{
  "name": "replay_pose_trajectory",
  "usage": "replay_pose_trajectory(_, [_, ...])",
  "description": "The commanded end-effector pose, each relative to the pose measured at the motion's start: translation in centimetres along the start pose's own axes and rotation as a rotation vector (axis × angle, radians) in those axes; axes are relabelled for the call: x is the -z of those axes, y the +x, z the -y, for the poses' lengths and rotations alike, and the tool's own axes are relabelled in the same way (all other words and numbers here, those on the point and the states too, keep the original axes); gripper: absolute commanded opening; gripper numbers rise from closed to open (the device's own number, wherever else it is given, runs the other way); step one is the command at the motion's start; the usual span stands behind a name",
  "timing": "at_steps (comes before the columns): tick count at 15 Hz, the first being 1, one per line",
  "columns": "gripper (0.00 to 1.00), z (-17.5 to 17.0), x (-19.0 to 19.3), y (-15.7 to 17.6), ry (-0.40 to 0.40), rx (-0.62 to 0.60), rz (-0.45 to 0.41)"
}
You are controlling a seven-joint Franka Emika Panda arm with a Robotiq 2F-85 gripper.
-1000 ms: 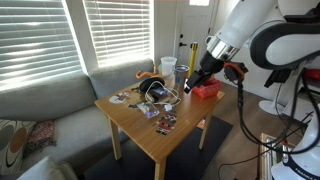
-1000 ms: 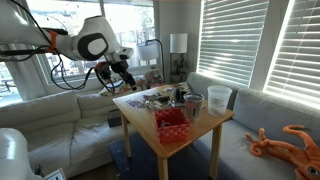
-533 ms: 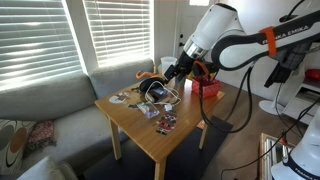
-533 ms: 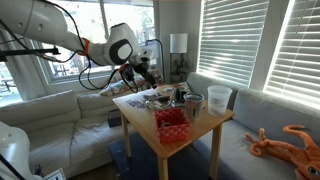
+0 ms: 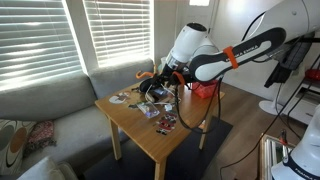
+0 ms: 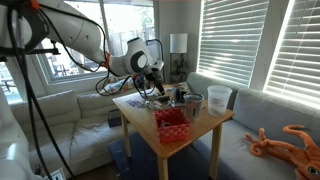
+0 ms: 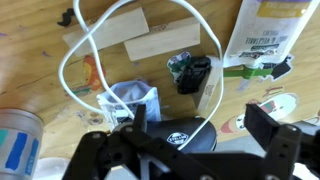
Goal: Pick up the topmost wooden block from the table and place it standing vertically upwards on the table
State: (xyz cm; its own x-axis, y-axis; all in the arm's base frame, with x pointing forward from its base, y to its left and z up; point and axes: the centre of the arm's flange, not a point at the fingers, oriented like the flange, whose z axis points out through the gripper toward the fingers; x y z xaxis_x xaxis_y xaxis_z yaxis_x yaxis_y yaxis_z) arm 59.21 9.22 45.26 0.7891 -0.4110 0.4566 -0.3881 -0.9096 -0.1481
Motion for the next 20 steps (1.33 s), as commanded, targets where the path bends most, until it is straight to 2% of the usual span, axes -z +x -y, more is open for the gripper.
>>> replay_pose_trajectory(1, [1.0, 2.9, -2.2, 0.8, 0.007, -0.005, 0.024])
replay_pose_trajectory(3, [0.99, 3.8, -3.1, 0.9, 0.011, 0.005, 0.037])
replay_pose_trajectory(7, [0.72, 4.6, -4.2, 1.3, -0.01, 0.005, 0.045])
replay_pose_trajectory(9, [0.74, 4.5, -4.5, 1.6, -0.017, 0.0, 0.042])
replay_pose_trajectory(12, [0.64, 4.3, -4.9, 2.0, -0.014, -0.013, 0.043])
replay_pose_trajectory(14, [0.62, 4.3, -5.2, 2.1, -0.022, -0.016, 0.047])
replay_pose_trajectory(16, [0.55, 4.4, -5.7, 2.0, -0.035, -0.016, 0.052])
replay_pose_trajectory(17, [0.48, 4.4, -5.8, 2.0, -0.039, -0.015, 0.057])
replay_pose_trajectory(18, [0.38, 4.4, -6.0, 1.9, -0.042, -0.015, 0.06])
replay_pose_trajectory(19, [0.38, 4.5, -6.1, 1.8, -0.042, -0.012, 0.066])
replay_pose_trajectory(20, [0.3, 4.6, -6.3, 1.7, -0.049, -0.006, 0.066])
